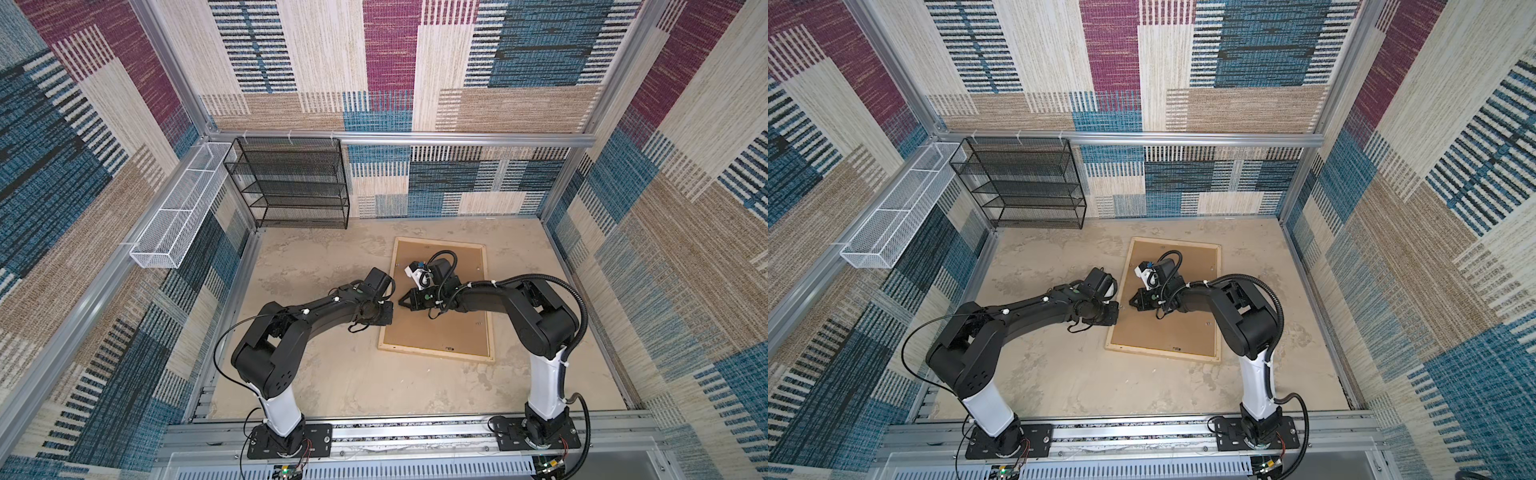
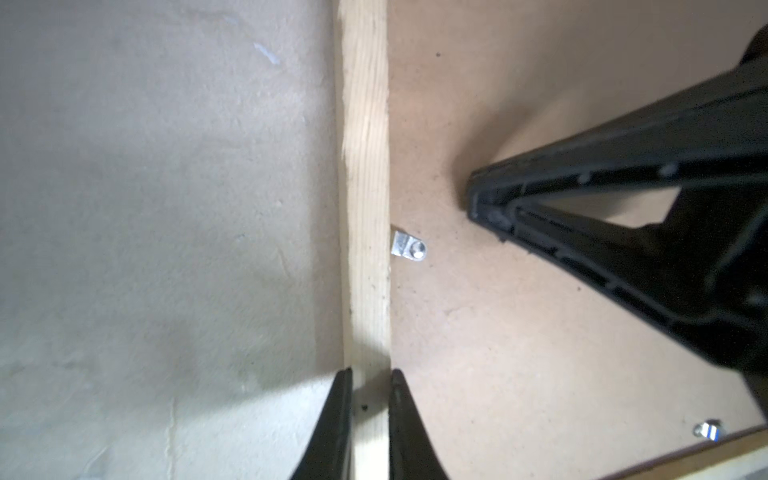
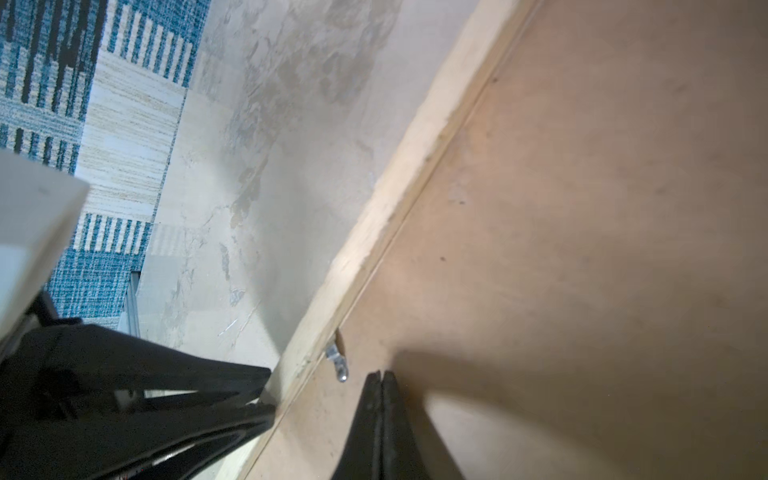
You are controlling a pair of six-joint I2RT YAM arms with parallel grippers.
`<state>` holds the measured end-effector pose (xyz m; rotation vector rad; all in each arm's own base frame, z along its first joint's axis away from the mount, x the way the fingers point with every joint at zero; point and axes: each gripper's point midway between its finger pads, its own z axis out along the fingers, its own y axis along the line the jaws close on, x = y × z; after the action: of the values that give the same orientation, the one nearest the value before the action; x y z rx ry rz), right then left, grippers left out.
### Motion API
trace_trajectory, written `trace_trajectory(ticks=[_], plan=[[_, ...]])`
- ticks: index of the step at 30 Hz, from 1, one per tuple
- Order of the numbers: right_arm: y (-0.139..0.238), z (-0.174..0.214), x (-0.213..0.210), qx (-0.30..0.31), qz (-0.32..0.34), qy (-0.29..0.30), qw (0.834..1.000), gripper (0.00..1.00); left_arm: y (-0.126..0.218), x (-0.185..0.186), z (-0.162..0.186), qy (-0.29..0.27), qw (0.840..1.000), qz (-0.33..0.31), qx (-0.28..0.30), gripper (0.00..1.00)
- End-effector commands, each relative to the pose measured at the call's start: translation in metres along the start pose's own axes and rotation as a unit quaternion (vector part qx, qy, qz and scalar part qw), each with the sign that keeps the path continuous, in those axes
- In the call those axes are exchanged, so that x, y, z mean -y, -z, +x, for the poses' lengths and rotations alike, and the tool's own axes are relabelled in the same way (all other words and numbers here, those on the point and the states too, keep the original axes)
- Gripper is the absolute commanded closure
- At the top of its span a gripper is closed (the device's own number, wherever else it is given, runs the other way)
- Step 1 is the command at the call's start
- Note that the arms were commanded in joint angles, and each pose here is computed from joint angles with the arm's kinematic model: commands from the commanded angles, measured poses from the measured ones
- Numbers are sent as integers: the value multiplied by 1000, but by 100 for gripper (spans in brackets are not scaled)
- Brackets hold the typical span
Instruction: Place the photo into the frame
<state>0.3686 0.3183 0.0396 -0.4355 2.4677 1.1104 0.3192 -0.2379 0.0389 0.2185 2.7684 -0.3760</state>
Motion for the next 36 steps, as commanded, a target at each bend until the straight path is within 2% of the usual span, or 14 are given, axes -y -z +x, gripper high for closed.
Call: trace_trajectory(ticks=[1,10,12,14,17,20,23,28,32,36], plan=[[4,-7,0,8,8,-5,1000,100,-3,-10,-2,-18,999,-28,3,90],[42,-31,28,61,54,-29,996,100,-8,-22,-32,-54,997,-50,21,92],[53,-38,32,75,65,-30,995,100,-10,-32,-43,-56,996,-62,27,87],[61,-44,34,85,72,-28,993,99,-8,-35,-55,-59,995,-69,34,78],[69,-53,35,96,82,-25,992,94,5,-21,-68,-72,995,-47,49,71],[80,-63,39,112,97,-20,989,79,28,-11,-70,-74,994,-35,69,67],[90,-80,52,127,129,-16,983,63,50,-7,-59,-62,995,-27,78,64],[115,-123,95,158,225,-3,962,43,66,3,-13,-19,998,8,58,63],[128,-165,131,162,306,34,937,34,68,13,28,25,998,43,29,63],[127,-197,161,148,319,51,935,29,61,21,53,43,997,62,13,63]])
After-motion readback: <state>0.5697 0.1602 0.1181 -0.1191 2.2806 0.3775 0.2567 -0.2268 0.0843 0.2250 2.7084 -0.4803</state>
